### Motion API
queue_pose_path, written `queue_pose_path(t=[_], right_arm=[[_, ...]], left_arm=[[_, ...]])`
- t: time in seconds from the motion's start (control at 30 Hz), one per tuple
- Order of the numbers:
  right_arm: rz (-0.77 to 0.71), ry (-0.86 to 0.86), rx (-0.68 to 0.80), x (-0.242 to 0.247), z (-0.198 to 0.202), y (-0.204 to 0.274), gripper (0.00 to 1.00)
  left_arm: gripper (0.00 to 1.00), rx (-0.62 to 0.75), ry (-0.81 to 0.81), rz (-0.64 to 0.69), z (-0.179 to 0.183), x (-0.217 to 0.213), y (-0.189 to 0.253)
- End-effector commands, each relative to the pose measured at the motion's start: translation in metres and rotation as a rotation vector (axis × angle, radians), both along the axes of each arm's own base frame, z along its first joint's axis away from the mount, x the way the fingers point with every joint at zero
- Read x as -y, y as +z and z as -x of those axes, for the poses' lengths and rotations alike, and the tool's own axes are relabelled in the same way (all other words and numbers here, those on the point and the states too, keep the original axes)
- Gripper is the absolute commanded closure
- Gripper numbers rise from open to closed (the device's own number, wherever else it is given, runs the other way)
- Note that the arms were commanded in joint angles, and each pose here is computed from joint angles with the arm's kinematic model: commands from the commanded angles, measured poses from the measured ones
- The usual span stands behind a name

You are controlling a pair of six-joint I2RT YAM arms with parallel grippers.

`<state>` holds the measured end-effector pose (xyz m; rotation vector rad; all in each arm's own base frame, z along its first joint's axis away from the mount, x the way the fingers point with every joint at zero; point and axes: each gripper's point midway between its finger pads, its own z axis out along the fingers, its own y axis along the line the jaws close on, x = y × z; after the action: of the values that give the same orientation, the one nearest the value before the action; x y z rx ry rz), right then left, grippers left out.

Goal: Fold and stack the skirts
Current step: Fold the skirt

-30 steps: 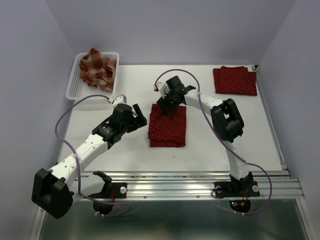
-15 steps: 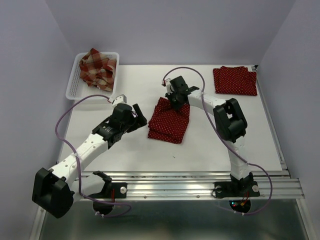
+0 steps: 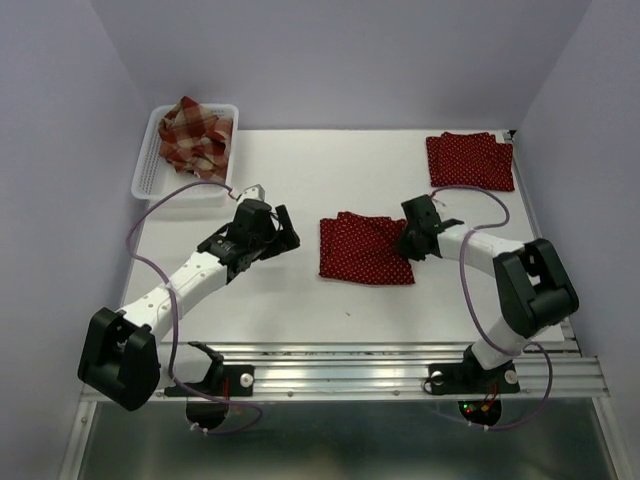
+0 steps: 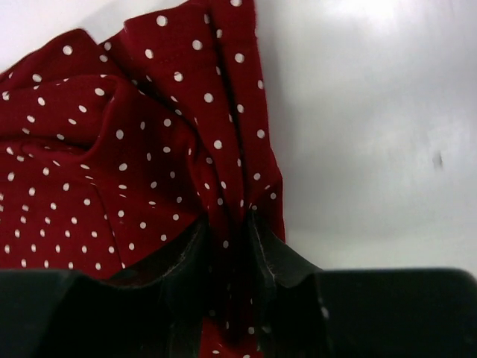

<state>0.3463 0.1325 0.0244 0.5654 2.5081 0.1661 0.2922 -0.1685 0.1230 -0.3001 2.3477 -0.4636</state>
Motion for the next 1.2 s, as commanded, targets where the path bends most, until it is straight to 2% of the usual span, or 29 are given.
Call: queue_pose_path(t=[0.0, 0.03, 0.07, 0.1, 0.13, 0.17, 0.23, 0.27, 0.33, 0.37, 0.47, 0.63, 0.8, 1.17], right_arm=[[-0.212, -0.098, 0.014, -0.016, 0.033, 0.015, 0.67], [-0.212, -0.099, 0.008, -0.015, 0.035, 0.012, 0.65], [-0.232, -0.089, 0.053, -0.017, 0.032, 0.029, 0.63], [-0.225, -0.070, 0.070, -0.017, 0.030, 0.039, 0.54], [-0.217, -0.069, 0.095, -0.015, 0.027, 0.049, 0.50], [-0.191, -0.053, 0.109, -0.013, 0.023, 0.059, 0.40], [-0.165, -0.040, 0.123, -0.010, 0.019, 0.069, 0.33], [-0.157, -0.027, 0.133, -0.010, 0.017, 0.074, 0.22], [-0.138, 0.005, 0.155, -0.010, 0.013, 0.085, 0.13], [-0.137, 0.021, 0.159, -0.012, 0.012, 0.087, 0.00], [-0.106, 0.128, 0.192, -0.017, 0.005, 0.100, 0.00], [-0.175, 0.303, 0.213, -0.046, -0.001, 0.107, 0.00], [-0.215, 0.302, 0.169, -0.059, -0.012, 0.088, 0.00], [-0.121, 0.273, 0.152, -0.059, -0.053, 0.056, 0.00]], left_arm=[[0.01, 0.066, -0.064, 0.039, -0.014, 0.015, 0.021], [0.01, 0.068, -0.073, 0.044, -0.014, 0.016, 0.021], [0.01, 0.063, -0.080, 0.046, -0.014, 0.018, 0.019], [0.01, 0.064, -0.082, 0.049, -0.014, 0.018, 0.019], [0.01, 0.064, -0.097, 0.061, -0.014, 0.022, 0.020], [0.01, 0.072, -0.129, 0.086, -0.014, 0.029, 0.023], [0.01, 0.082, -0.147, 0.100, -0.015, 0.033, 0.025], [0.01, 0.088, -0.158, 0.106, -0.016, 0.036, 0.026], [0.01, 0.097, -0.170, 0.111, -0.022, 0.040, 0.026], [0.01, 0.101, -0.180, 0.113, -0.024, 0.043, 0.026], [0.01, 0.116, -0.231, 0.119, -0.037, 0.057, 0.032], [0.01, 0.127, -0.335, 0.157, -0.051, 0.087, 0.035], [0.01, 0.121, -0.363, 0.149, -0.062, 0.097, 0.033], [0.01, 0.084, -0.313, 0.077, -0.064, 0.083, 0.010]])
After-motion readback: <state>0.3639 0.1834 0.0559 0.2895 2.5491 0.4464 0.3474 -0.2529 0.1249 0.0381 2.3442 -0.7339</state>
